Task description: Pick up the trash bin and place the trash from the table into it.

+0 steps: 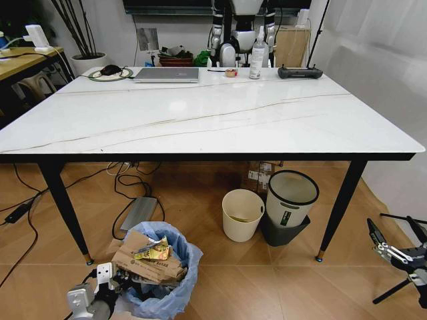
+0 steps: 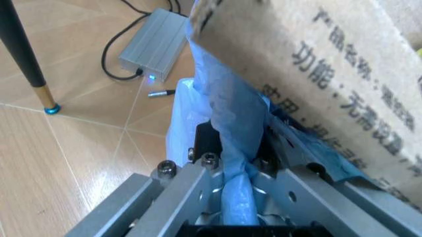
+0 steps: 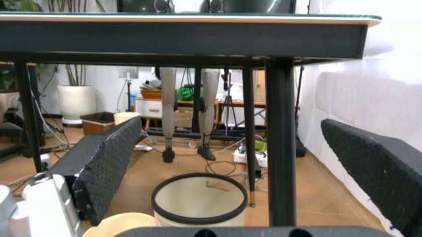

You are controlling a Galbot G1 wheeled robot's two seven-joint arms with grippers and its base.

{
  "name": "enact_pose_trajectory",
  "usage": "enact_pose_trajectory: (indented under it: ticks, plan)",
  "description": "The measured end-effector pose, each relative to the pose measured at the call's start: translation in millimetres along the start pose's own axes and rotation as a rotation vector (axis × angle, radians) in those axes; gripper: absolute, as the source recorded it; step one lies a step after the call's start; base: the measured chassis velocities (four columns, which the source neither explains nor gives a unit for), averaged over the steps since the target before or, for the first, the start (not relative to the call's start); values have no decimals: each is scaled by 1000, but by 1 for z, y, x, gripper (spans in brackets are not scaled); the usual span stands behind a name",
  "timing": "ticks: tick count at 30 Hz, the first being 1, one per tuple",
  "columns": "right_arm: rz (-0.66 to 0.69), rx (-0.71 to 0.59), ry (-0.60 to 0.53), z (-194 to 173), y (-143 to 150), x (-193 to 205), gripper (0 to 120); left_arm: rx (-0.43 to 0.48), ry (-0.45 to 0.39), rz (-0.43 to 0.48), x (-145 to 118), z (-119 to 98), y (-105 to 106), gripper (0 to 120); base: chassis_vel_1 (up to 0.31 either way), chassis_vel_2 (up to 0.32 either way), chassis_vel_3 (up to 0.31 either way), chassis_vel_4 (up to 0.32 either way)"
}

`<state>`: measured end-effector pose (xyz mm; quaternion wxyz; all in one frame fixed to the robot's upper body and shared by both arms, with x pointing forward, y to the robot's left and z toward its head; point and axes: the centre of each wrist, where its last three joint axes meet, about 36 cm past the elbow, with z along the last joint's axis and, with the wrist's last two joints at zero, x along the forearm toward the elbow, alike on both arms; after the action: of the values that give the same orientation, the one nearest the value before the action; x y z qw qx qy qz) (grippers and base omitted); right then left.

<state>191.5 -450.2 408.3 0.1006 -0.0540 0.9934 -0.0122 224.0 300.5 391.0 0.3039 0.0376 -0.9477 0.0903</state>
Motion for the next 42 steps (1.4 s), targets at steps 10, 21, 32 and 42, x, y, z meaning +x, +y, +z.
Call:
enact_pose_trajectory:
  ticks: [10,21,32,42]
  plan:
    - [0,0,0,0,0,0,100,-2,-1,-1,-3,1,3,0,0,0,0,0]
    - [0,0,0,0,0,0,100,-1,-2,-5,-6,2,5,0,0,0,0,0]
    - [0,0,0,0,0,0,100,0,0,-7,-9,3,6,0,0,0,0,0]
    - [0,0,0,0,0,0,100,-2,-4,-11,-10,2,6,0,0,0,0,0]
